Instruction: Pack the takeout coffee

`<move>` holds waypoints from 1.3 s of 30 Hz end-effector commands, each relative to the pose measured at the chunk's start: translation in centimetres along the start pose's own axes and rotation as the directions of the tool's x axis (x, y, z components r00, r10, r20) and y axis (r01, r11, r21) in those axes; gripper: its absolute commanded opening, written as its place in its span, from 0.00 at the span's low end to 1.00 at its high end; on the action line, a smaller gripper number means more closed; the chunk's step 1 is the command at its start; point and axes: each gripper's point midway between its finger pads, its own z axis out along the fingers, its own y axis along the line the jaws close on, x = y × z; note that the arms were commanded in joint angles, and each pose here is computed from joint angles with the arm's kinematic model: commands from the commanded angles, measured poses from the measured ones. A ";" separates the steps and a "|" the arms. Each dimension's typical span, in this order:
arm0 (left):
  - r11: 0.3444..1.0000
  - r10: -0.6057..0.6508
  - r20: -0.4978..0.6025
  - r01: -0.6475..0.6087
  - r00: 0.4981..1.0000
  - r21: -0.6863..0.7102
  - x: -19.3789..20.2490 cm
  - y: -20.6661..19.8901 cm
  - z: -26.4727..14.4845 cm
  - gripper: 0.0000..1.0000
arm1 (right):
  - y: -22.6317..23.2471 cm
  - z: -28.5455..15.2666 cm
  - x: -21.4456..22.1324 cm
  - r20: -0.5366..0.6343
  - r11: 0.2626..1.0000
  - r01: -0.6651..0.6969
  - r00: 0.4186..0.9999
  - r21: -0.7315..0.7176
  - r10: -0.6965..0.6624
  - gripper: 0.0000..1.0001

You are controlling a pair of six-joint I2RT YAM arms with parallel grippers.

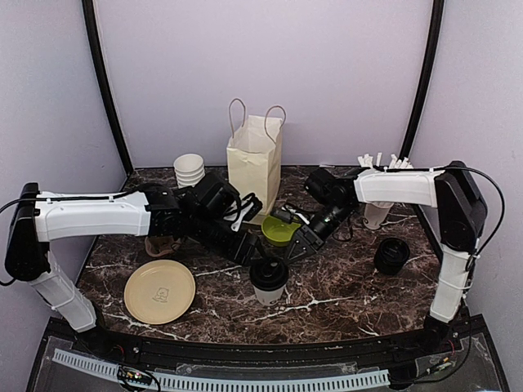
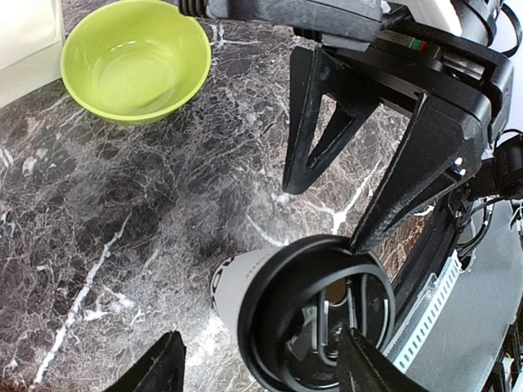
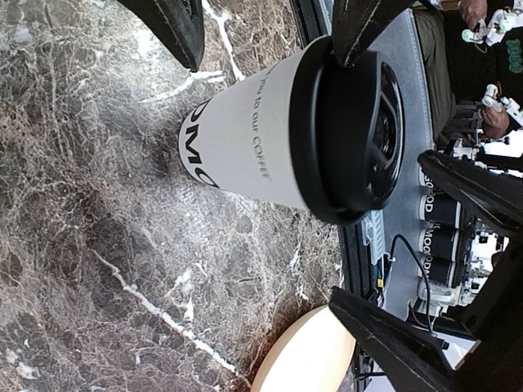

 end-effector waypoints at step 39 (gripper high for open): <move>0.997 -0.082 -0.160 0.079 0.984 -0.028 6.4 2.6 3.8 0.50 | -10.5 2.9 6.9 -0.110 0.891 -0.221 0.952 0.397 0.285 0.19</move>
